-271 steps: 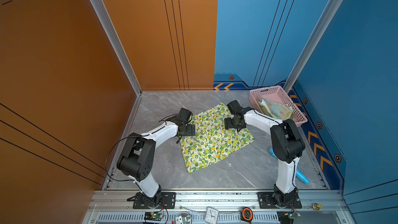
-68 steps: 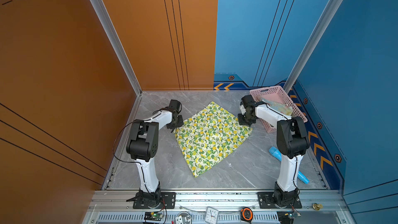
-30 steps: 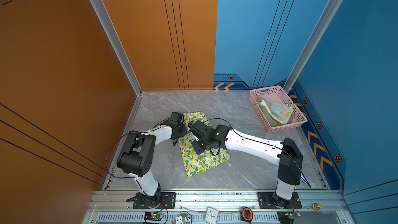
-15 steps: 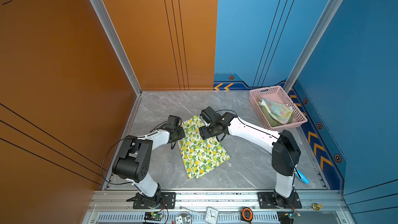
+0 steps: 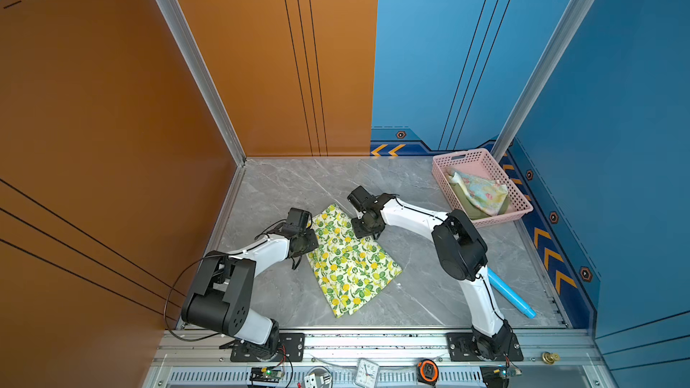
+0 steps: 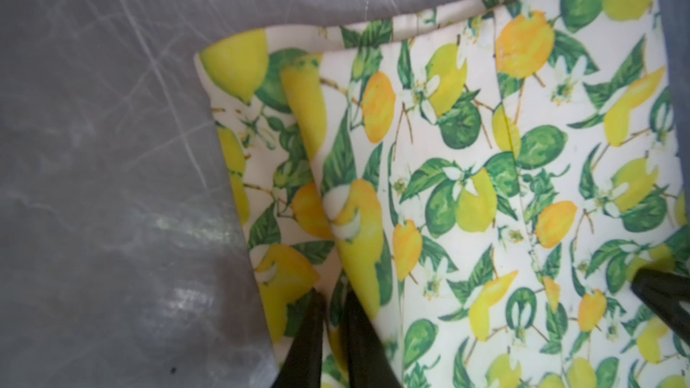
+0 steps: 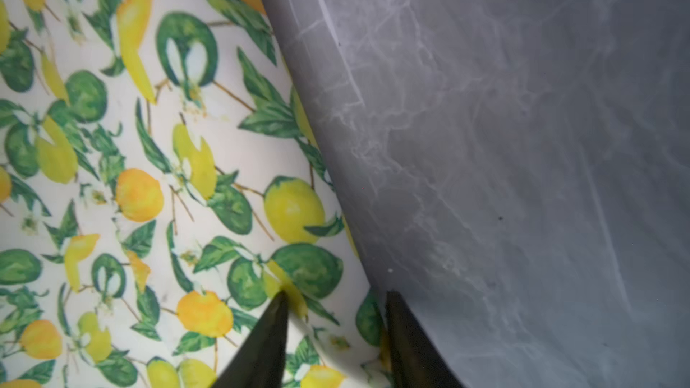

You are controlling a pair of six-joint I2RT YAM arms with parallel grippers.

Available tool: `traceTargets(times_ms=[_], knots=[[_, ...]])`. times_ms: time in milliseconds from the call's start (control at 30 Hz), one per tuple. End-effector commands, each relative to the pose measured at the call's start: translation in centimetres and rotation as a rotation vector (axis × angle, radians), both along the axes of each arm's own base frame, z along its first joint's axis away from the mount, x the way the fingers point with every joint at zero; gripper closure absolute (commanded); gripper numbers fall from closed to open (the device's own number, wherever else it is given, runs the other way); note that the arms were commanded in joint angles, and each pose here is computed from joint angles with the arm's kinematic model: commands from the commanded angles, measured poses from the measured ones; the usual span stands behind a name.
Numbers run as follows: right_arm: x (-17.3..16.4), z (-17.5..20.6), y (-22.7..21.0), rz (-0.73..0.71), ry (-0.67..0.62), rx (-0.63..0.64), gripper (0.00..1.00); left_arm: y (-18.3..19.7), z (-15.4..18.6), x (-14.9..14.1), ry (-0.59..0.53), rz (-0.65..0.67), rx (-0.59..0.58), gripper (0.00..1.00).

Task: Fold and stack skirts
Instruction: Rotate the skirt at the center of the table.

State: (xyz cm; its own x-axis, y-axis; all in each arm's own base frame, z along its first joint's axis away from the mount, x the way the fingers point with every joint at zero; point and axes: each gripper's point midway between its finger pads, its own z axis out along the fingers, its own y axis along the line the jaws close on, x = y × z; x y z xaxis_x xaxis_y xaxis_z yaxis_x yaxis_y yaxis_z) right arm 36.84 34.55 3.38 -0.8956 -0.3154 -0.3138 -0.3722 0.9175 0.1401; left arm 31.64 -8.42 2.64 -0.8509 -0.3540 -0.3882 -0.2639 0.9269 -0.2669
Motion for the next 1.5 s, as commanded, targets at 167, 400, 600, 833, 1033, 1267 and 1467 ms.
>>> traceTargets(times_ms=[167, 400, 600, 833, 1033, 1267, 1467], knots=[[5.0, 0.0, 2.9, 0.104, -0.066, 0.06, 1.0, -1.1, -0.1, -3.1, 0.041, -0.033, 0.041, 0.86], [14.0, 5.9, 4.8, 0.093, -0.267, 0.211, 0.34, -5.2, -0.4, -5.0, 0.044, -0.129, 0.05, 0.81], [15.3, 11.5, -1.5, -0.113, -0.335, 0.181, 0.17, -7.6, 2.2, -5.1, -0.013, -0.209, 0.02, 0.42], [7.6, 11.6, -11.0, -0.366, -0.288, 0.032, 0.23, -3.6, 6.4, -2.5, -0.09, -0.127, 0.045, 0.27], [2.0, 7.5, -14.9, -0.507, -0.206, 0.051, 0.27, 1.2, 7.3, 0.8, -0.094, 0.006, 0.052, 0.18], [2.0, 4.0, -12.1, -0.491, -0.062, 0.228, 0.34, 2.2, 7.8, 2.4, -0.105, 0.038, 0.022, 0.15], [3.8, 2.2, -10.0, -0.501, -0.01, 0.325, 0.41, 2.6, 7.9, 2.4, -0.108, 0.047, 0.021, 0.15]])
